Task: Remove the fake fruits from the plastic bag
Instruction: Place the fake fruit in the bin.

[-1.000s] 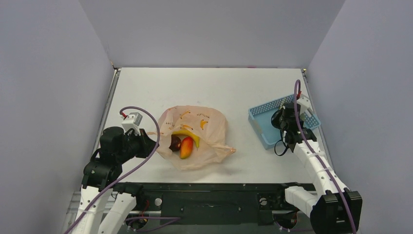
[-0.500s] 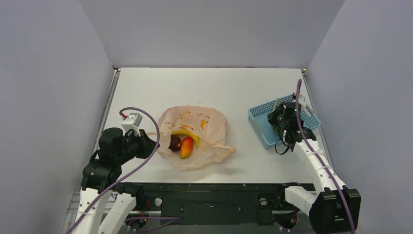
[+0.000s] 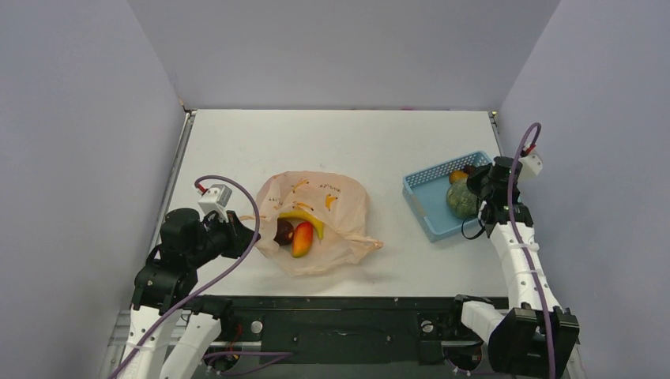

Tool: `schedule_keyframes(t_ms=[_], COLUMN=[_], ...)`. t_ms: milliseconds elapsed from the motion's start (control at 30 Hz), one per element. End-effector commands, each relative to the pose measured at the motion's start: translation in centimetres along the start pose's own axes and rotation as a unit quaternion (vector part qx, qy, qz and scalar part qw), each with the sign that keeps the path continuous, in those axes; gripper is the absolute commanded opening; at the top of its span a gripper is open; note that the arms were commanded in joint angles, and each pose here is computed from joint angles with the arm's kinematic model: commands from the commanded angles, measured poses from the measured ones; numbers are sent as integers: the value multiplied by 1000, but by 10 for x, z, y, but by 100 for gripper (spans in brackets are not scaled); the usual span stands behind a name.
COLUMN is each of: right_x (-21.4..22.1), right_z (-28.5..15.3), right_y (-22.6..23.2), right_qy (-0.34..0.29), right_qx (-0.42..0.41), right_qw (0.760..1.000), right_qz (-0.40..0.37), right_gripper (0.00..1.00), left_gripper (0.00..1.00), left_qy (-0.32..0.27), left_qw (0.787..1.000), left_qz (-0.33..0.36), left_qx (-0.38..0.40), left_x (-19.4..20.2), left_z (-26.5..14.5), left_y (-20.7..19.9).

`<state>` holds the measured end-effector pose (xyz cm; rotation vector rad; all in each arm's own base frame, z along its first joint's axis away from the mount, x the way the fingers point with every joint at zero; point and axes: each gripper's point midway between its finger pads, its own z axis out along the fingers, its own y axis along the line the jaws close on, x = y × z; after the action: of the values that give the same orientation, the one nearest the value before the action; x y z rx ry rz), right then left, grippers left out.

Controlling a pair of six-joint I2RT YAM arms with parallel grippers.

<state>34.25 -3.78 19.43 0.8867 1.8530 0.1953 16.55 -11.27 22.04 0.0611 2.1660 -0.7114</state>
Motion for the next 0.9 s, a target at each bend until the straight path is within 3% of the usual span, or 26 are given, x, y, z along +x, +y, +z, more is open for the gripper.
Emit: schedule_keyframes(t_ms=[0, 200, 367, 500, 667, 767, 867], right_x=[-57, -70, -51, -40, -43, -56, -70], right_z=[10, 18, 35, 39, 28, 2, -27], right_y=[9, -11, -21, -14, -6, 6, 23], right_qy=[-55, -71, -40, -20, -29, -73, -118], right_qx=[16, 54, 61, 32, 18, 8, 0], right_qw=[998, 995, 997, 999, 999, 997, 992], right_qz=[39, 48, 40, 39, 18, -15, -40], right_gripper=[0, 0, 4, 17, 42, 58, 65], left_gripper=[0, 0, 0, 0, 0, 0, 0], left_qy=[-24, -26, -25, -26, -28, -28, -28], left_qw=[999, 999, 999, 999, 999, 999, 999], left_qz=[16, 15, 15, 16, 17, 17, 17], left_qx=[19, 14, 15, 17, 16, 17, 17], left_x=[-13, -13, -13, -12, -13, -13, -13], left_z=[1, 0, 0, 0, -1, -1, -2], left_y=[-8, -7, -7, -8, -7, -8, -8])
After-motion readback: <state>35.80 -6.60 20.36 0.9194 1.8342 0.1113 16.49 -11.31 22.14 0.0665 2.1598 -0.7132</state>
